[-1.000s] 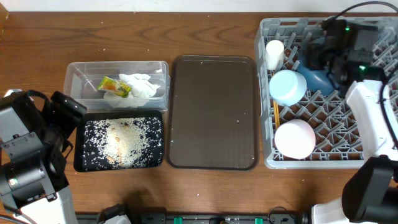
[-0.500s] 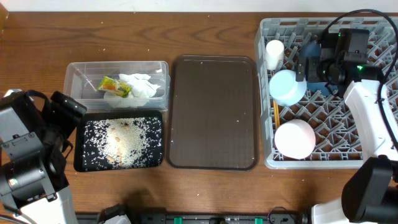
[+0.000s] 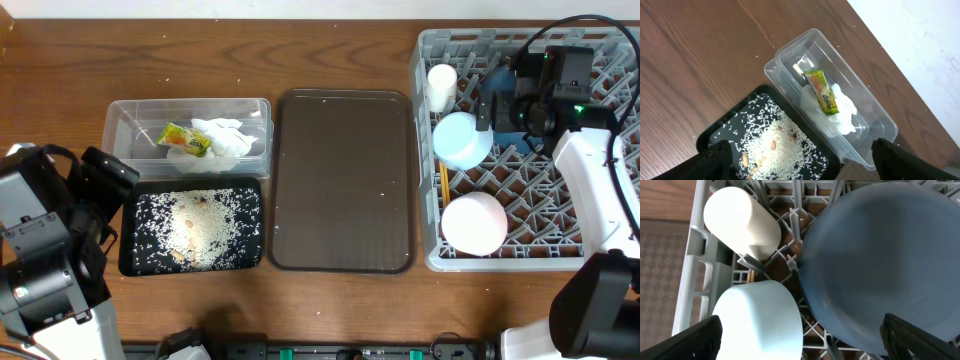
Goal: Sort waste into correct bins and load items into the dishwasher rack
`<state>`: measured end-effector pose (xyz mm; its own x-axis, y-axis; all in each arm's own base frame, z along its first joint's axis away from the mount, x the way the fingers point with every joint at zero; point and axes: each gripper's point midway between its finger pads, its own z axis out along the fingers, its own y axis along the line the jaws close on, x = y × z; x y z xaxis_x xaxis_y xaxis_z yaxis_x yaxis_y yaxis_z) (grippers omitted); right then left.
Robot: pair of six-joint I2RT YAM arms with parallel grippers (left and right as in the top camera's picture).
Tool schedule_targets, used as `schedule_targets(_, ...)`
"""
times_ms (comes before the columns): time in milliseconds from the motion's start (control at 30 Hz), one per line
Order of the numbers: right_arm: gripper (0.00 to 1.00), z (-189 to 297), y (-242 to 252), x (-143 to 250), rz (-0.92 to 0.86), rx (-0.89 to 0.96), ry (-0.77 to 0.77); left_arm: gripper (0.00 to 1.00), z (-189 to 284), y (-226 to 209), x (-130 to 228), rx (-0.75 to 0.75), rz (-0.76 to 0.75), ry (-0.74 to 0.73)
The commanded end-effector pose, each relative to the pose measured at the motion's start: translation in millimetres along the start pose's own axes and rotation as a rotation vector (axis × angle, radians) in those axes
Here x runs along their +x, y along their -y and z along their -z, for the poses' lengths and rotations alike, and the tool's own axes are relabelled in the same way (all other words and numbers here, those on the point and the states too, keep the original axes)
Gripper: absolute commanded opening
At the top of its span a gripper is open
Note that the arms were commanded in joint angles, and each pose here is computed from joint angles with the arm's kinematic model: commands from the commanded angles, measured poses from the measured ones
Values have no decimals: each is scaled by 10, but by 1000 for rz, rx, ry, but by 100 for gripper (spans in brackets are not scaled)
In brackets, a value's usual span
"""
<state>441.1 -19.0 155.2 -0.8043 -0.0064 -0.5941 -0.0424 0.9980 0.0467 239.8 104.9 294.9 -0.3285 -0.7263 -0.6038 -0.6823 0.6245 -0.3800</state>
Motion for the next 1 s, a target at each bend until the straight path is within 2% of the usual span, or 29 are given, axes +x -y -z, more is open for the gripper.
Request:
schedule_targets(0,99,192,-3,-56,9,11,25,91,14,-4,-23,-1,-2,8)
schedule_targets(167,99,974,-92,-120,23,22,127,91,14,-4,-23,-1,-2,8)
schedule_targets(367,99,2417,-224,-247,64,78,480,91,14,-4,-23,-1,-2,8)
schedule_targets(467,99,3123,-422,-119,104,54,663,91,14,-4,-23,-1,-2,8)
schedule_targets(633,99,3906,-618,273,196,29,895,91,14,-4,-23,-1,-2,8)
schedule_targets(767,99,4038,-676,673,207,-9,997,91,14,-4,-23,-1,-2,8)
schedule_targets(967,99,3458,-708,1059,226,-42,1030,91,14,-4,-23,-1,-2,8)
